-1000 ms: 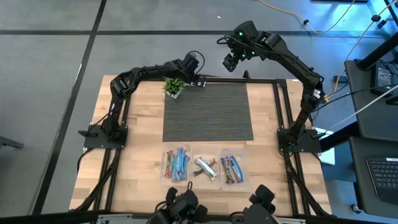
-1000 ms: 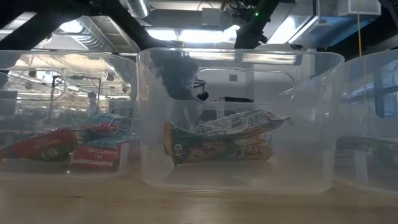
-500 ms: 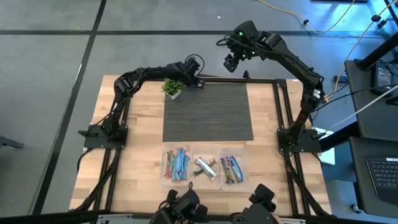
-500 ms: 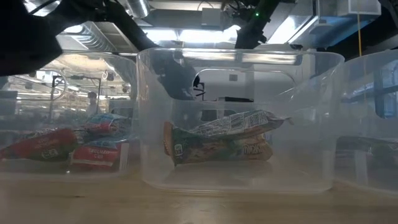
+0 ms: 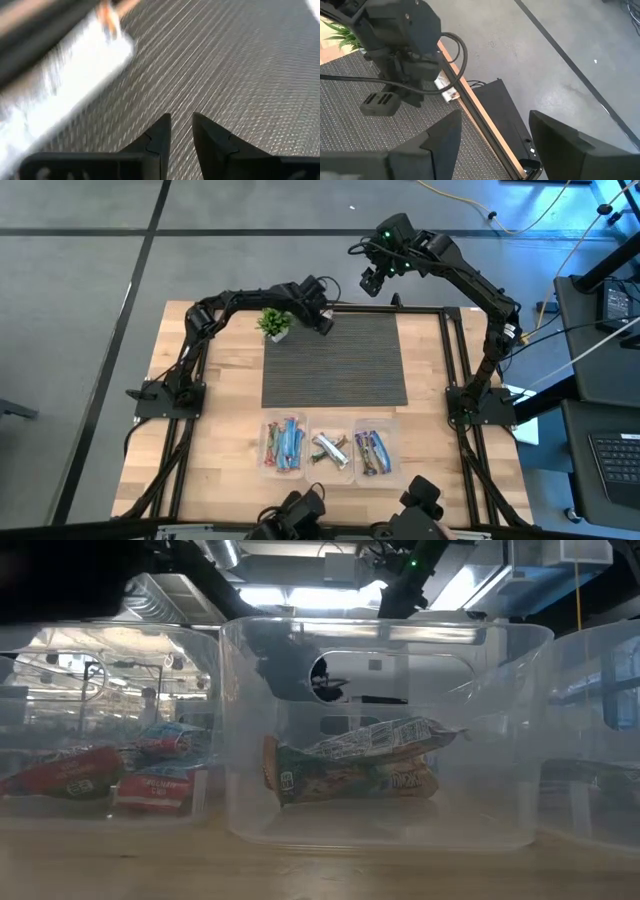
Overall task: Pick and place Granola Bars by type
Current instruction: Put the yellow granola bar into the middle transparent bin
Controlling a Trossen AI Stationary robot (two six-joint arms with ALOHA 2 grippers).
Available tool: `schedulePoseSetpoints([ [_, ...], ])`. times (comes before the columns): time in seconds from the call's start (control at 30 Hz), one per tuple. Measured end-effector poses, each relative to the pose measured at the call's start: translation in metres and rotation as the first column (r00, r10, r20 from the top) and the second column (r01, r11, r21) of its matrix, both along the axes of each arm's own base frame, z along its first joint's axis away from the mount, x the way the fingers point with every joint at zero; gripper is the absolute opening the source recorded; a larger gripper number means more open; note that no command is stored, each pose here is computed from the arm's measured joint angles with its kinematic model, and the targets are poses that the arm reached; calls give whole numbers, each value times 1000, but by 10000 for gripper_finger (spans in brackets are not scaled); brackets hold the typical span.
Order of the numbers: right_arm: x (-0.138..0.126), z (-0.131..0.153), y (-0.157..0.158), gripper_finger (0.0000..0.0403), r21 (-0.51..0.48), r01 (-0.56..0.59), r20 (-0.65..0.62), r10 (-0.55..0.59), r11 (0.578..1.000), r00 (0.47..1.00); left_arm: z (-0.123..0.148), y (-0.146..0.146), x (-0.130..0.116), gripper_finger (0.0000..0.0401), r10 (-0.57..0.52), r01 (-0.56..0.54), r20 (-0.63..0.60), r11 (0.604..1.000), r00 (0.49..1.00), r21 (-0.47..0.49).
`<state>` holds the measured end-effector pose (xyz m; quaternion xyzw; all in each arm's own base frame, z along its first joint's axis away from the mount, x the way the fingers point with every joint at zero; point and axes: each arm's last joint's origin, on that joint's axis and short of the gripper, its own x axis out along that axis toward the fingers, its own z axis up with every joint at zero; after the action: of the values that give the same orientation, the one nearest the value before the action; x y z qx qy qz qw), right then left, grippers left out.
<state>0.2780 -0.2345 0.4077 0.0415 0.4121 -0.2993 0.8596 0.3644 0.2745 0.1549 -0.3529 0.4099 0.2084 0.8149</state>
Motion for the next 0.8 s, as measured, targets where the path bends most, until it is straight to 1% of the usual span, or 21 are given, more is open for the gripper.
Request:
schedulePoseSetpoints([
  [0.1,0,0,0,234,0,0,0,0,1000,1000,16,4,6,68,-97,95,18,991,995,97],
  [0.17,0,0,0,234,0,0,0,0,1000,1000,28,10,8,66,-158,151,19,970,987,190],
  [0.23,0,0,0,234,0,1,0,-1,1000,1000,35,15,8,65,-167,163,-9,950,986,265],
  [0.27,0,0,0,234,1,1,0,-1,1000,1000,38,17,7,65,-153,154,-26,947,988,282],
  [0.37,-1,-1,0,234,6,2,-5,-2,1000,1000,44,22,4,65,-74,93,-75,949,994,303],
  [0.47,-1,-1,1,234,14,3,-14,-3,1000,1000,42,24,1,65,-11,45,-112,951,994,307],
  [0.57,-1,-1,1,234,15,3,-15,-3,1000,1000,42,24,0,65,4,36,-125,950,992,310],
  [0.63,-1,-1,1,234,15,3,-15,-3,1000,1000,42,24,0,69,24,12,-117,956,993,294],
  [0.8,-1,-1,1,234,15,3,-15,-3,1000,1000,41,23,0,94,44,-10,-115,961,992,278],
])
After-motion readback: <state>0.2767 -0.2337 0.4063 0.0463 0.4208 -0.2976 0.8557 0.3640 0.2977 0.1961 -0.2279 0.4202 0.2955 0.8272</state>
